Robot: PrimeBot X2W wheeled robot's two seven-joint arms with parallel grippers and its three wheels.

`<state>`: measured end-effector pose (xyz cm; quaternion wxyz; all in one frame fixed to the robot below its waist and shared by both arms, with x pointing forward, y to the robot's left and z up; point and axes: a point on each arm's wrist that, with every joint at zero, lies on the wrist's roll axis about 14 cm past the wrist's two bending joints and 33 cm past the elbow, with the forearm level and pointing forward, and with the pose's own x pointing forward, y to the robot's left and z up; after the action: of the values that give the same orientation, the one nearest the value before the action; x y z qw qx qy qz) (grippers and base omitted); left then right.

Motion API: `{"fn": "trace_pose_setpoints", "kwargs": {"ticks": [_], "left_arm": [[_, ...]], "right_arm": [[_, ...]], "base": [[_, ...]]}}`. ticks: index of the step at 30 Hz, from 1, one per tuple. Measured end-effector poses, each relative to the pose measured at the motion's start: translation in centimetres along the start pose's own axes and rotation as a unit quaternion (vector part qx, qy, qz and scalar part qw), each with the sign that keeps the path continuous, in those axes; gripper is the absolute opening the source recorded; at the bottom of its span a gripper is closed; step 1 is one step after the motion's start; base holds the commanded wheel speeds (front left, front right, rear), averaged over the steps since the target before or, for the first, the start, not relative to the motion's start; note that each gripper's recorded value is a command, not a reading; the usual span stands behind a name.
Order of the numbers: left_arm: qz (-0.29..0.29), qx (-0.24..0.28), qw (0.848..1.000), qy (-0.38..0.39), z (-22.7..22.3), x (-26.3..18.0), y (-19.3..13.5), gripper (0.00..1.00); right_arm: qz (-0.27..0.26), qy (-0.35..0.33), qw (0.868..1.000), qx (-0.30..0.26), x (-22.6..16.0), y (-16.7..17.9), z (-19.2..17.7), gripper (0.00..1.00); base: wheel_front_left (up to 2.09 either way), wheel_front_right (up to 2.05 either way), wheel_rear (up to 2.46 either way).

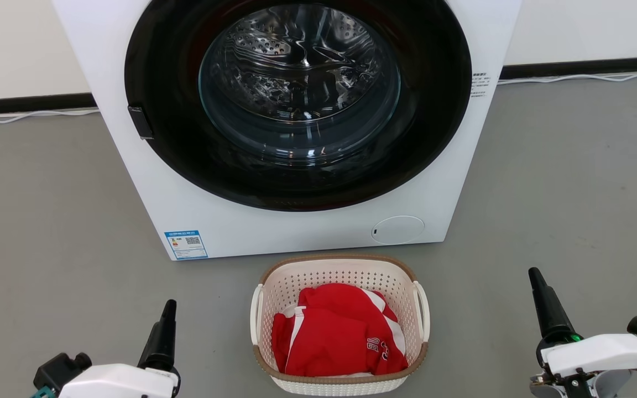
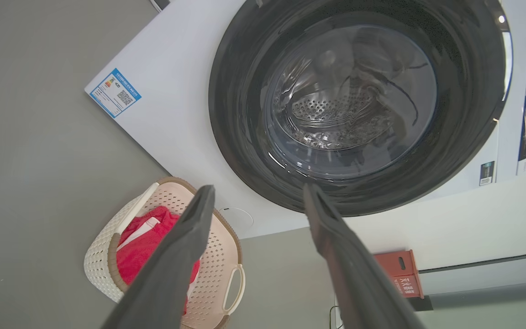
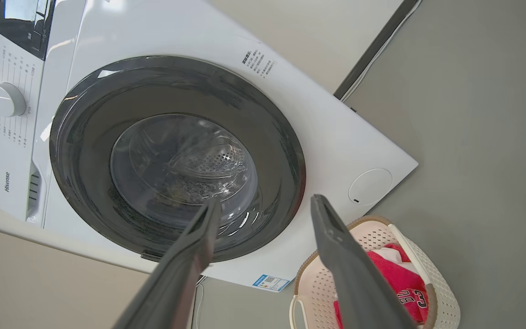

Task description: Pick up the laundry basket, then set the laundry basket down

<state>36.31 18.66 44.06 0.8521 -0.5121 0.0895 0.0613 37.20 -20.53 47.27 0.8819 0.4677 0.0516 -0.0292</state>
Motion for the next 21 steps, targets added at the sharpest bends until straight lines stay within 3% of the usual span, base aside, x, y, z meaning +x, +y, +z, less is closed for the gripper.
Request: {"fn": "trace_pose_setpoints", "kwargs": {"ticks": [21], "left_arm": [[-0.007, 0.16, 0.987, -0.009, 0.2, 0.3, -0.5, 1.0]], "right_arm": [[0.012, 0.0, 0.99, -0.138, 0.6, 0.3, 0.3, 1.0]], "base": [[0.0, 0.0, 0.0]]}}
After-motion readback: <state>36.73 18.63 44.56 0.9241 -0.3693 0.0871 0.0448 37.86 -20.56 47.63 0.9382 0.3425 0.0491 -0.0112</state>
